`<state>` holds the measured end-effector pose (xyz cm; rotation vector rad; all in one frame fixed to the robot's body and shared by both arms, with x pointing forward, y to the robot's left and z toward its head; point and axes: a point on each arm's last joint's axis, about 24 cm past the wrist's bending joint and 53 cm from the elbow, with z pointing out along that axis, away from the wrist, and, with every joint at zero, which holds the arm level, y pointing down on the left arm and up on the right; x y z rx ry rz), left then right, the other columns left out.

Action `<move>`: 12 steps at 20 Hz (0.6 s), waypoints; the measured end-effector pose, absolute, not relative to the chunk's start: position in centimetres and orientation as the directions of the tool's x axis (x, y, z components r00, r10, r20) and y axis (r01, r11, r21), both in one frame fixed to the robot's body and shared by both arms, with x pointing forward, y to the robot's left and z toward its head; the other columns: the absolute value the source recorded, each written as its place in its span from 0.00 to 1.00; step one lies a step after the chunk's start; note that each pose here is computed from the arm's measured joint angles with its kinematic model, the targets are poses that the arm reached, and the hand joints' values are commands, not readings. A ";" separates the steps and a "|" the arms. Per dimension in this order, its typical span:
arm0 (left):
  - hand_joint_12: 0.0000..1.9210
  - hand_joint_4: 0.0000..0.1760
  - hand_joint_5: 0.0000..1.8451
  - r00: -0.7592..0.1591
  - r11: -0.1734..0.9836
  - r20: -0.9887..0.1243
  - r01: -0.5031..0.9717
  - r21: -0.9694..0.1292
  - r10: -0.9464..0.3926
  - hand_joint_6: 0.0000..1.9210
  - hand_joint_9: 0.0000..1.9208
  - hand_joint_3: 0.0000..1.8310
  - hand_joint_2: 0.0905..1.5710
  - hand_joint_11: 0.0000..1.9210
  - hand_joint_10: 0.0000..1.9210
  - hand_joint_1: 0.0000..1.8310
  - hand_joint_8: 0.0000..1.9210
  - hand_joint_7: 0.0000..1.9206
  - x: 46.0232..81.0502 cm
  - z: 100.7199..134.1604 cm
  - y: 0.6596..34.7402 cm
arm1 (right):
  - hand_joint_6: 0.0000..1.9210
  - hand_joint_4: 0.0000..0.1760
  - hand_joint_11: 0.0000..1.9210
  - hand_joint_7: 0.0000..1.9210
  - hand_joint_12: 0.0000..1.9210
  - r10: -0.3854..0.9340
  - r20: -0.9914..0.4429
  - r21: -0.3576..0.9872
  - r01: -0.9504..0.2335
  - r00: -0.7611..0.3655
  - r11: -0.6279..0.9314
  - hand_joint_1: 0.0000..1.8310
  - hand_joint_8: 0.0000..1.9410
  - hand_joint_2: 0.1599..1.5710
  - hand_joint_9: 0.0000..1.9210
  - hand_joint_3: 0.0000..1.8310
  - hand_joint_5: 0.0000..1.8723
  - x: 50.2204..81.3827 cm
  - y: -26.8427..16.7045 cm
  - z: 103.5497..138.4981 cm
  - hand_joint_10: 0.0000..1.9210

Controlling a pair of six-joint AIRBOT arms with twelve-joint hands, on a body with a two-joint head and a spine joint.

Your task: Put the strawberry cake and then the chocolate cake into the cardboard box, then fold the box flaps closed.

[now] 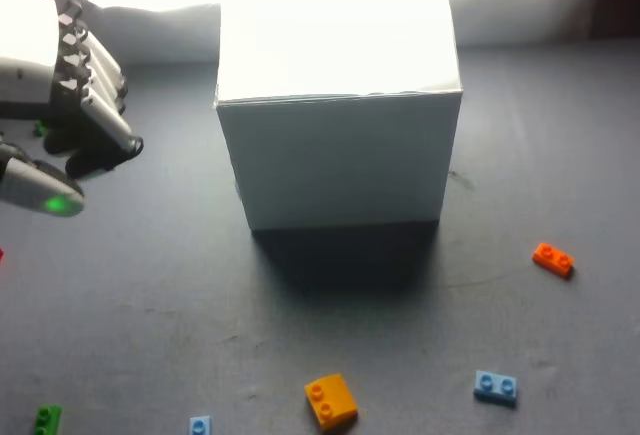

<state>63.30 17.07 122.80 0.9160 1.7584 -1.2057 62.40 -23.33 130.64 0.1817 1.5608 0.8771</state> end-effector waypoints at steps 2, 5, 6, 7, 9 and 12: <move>1.00 0.00 0.46 -0.434 0.283 -0.891 0.879 -0.385 0.135 0.80 0.55 0.00 0.88 0.50 0.94 0.09 0.83 0.56 62.9 122.8 17.1 | 0.89 0.00 0.28 0.56 1.00 0.582 -0.784 0.617 -0.367 -0.215 0.696 0.02 0.79 0.83 0.49 0.00 0.45 62.4 -23.3 130.6 0.96; 1.00 0.00 0.46 -0.439 0.269 -0.893 0.876 -0.400 0.102 0.79 0.53 0.00 0.88 0.48 0.94 0.09 0.83 0.55 62.7 124.5 16.9 | 0.87 0.00 0.31 0.59 1.00 0.581 -0.785 0.616 -0.367 -0.214 0.697 0.00 0.83 0.84 0.53 0.00 0.46 62.4 -23.3 130.6 0.99; 1.00 0.00 0.46 -0.430 0.259 -0.898 0.881 -0.396 0.090 0.80 0.53 0.00 0.88 0.49 0.94 0.08 0.82 0.55 62.7 125.2 16.9 | 0.86 0.00 0.32 0.60 1.00 0.581 -0.785 0.616 -0.367 -0.215 0.697 0.00 0.83 0.84 0.54 0.00 0.46 62.4 -23.3 130.6 0.99; 1.00 0.00 0.46 -0.425 0.257 -0.902 0.883 -0.393 0.080 0.82 0.54 0.00 0.88 0.49 0.95 0.07 0.83 0.55 62.7 125.6 17.0 | 0.87 0.00 0.32 0.61 1.00 0.581 -0.785 0.616 -0.367 -0.214 0.697 0.00 0.83 0.85 0.54 0.00 0.47 62.4 -23.3 130.6 0.99; 1.00 0.00 0.46 -0.425 0.262 -0.901 0.882 -0.390 0.089 0.82 0.53 0.00 0.89 0.49 0.94 0.06 0.82 0.55 62.7 125.5 17.3 | 0.90 0.00 0.39 0.60 1.00 0.581 -0.785 0.616 -0.367 -0.215 0.697 0.00 0.89 0.85 0.56 0.00 0.46 62.4 -23.3 130.6 1.00; 1.00 0.00 0.45 -0.430 0.290 -0.897 0.876 -0.386 0.104 0.85 0.52 0.00 0.89 0.48 0.97 0.02 0.85 0.54 63.1 124.8 18.3 | 0.88 0.00 0.50 0.61 1.00 0.579 -0.787 0.614 -0.369 -0.214 0.698 0.00 0.93 0.85 0.60 0.00 0.47 62.4 -23.3 130.6 1.00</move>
